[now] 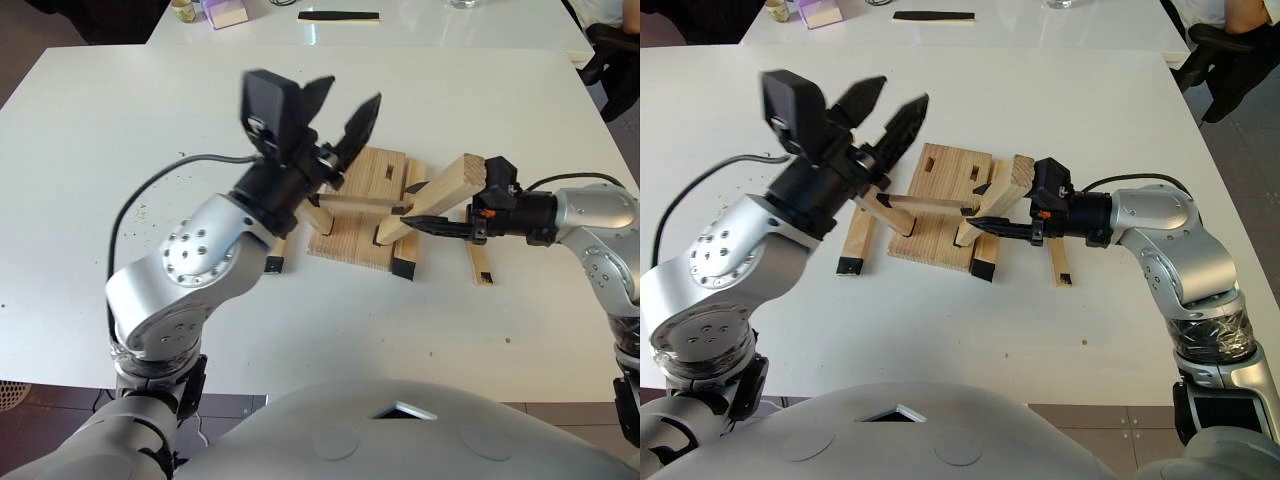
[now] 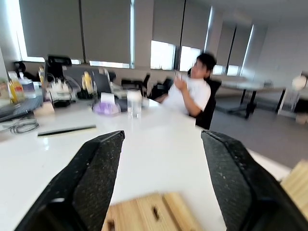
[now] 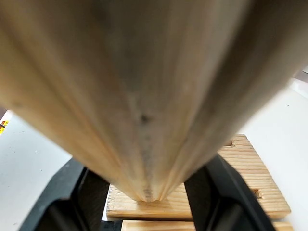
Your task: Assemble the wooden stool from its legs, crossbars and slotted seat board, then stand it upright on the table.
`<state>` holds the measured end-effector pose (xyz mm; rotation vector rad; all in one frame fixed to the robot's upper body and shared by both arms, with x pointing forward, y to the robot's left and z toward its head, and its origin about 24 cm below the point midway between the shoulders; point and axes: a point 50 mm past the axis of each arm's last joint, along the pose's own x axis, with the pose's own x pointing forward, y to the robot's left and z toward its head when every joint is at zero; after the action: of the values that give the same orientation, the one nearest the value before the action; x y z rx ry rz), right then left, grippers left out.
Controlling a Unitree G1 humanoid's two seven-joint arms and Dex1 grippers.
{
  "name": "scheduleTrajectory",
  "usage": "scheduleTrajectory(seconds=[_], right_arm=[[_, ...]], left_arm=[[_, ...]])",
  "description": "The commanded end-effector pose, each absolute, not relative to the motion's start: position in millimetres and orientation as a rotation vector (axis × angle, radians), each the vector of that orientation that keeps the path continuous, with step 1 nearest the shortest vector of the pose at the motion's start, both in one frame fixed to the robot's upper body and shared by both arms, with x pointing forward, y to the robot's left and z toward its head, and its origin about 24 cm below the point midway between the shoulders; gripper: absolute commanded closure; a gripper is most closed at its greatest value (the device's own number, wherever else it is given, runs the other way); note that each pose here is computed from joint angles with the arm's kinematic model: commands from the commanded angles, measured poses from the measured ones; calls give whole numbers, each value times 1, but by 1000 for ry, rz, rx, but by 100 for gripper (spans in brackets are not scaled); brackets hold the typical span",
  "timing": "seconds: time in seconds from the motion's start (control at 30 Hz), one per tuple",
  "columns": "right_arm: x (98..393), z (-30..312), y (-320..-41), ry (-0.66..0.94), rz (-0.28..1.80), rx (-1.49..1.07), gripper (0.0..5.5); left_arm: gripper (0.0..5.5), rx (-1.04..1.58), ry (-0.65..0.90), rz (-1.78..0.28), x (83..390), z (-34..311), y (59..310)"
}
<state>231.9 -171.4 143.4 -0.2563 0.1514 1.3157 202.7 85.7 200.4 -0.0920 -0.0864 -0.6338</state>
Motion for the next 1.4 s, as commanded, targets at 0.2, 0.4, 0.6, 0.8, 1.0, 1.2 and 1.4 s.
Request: scheduleTrajectory(seconds=[0.2, 0.4, 0.6, 0.8, 1.0, 1.2, 1.4], right_arm=[[244, 140, -171, 263, 1342, -267, 347], [251, 137, -171, 302, 1365, -325, 347], [254, 149, -162, 270, 1394, -369, 347], [257, 152, -152, 285, 1421, -373, 347], [257, 152, -131, 342, 1442, -471, 347], [262, 139, -125, 433, 1455, -550, 347], [270, 118, -136, 499, 1349, -530, 347]], left_arm=[[351, 7, 75, -626, 200, 163, 84], [439, 71, 117, -569, 205, 150, 90], [526, 92, 200, -598, 203, 131, 83], [550, 1, 287, -634, 205, 112, 74], [550, -17, 307, -644, 209, 104, 72], [550, -49, 296, -607, 213, 100, 71], [550, -222, -42, -469, 234, 162, 91]])
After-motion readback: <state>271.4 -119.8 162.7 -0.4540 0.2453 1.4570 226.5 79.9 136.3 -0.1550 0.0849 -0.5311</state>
